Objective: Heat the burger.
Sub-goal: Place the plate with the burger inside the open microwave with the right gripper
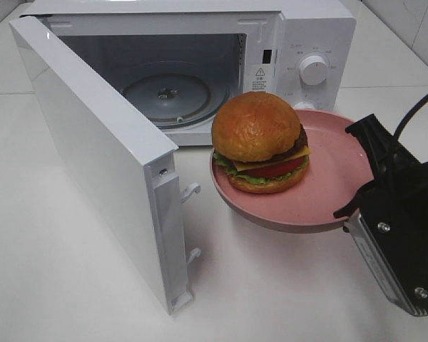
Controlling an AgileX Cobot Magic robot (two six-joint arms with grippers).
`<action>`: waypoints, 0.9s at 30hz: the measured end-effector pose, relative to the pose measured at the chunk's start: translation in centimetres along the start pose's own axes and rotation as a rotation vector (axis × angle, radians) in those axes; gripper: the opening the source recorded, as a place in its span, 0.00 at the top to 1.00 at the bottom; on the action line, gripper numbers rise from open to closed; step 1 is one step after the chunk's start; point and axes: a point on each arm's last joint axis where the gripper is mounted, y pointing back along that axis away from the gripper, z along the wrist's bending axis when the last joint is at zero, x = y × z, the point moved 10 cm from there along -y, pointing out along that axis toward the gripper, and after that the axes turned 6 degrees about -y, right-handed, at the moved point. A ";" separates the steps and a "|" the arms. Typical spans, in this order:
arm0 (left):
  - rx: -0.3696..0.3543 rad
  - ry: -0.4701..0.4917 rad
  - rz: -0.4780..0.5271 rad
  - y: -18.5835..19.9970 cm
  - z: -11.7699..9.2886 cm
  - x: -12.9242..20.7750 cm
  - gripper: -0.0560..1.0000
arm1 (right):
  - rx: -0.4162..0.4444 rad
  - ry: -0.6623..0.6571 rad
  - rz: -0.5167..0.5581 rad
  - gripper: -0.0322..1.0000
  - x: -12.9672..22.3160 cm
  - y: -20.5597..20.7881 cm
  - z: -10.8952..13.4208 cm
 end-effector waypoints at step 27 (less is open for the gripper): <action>0.000 0.005 0.000 0.0 0.0 0.0 0.11 | 0.074 0.019 -0.018 0.91 -0.3 -2.5 -3.8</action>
